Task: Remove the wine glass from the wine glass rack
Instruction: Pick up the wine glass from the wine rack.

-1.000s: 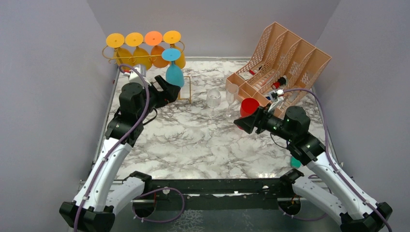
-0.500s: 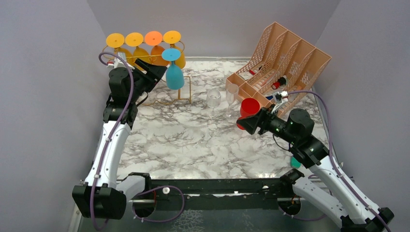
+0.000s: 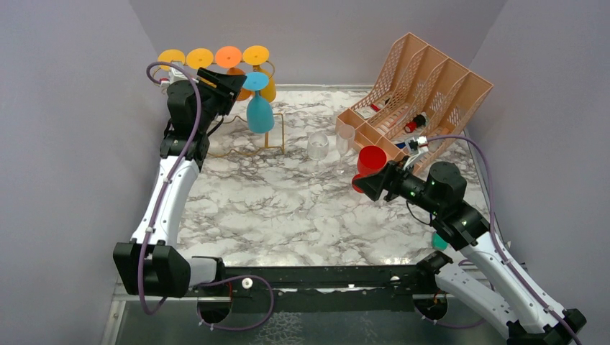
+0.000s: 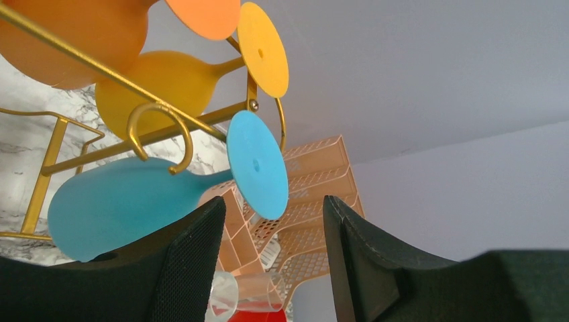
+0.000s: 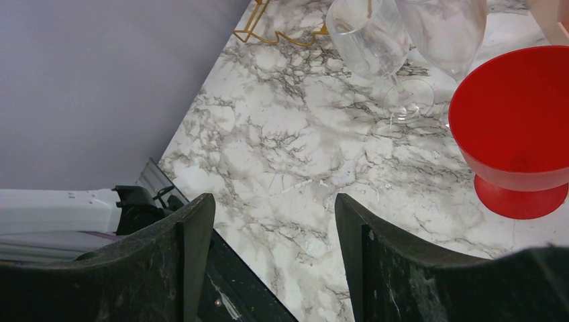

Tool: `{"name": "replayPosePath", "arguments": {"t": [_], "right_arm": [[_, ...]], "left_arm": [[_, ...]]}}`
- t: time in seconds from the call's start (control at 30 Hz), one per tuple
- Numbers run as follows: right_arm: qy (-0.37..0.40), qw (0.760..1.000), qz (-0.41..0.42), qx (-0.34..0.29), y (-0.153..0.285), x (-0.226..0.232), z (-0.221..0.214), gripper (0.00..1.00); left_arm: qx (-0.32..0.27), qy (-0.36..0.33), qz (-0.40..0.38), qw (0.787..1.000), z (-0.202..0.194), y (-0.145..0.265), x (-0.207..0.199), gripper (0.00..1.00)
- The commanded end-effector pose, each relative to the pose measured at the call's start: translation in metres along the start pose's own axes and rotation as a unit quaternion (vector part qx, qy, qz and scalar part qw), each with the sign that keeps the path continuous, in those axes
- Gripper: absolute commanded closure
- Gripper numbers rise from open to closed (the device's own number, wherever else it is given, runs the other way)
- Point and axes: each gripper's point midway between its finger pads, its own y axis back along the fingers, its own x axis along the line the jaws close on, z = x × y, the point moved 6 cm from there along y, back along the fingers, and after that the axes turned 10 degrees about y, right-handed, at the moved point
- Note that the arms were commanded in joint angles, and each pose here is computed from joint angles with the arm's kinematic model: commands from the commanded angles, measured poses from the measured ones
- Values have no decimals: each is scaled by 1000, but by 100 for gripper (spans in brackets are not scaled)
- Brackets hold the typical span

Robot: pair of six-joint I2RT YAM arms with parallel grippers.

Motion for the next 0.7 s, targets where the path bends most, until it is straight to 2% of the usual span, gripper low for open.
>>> {"name": "replayPosePath", "arguments": {"t": [0.0, 0.3, 0.67], "right_arm": [[9, 1000, -7, -9, 6, 2, 7, 31], [10, 1000, -6, -12, 7, 3, 7, 31], [5, 1000, -5, -5, 5, 1, 3, 31]], "left_arm": [[-30, 8, 2, 1000, 12, -14, -5, 45], [-33, 7, 22, 999, 15, -37, 5, 56], [-37, 23, 23, 999, 9, -28, 8, 56]]}}
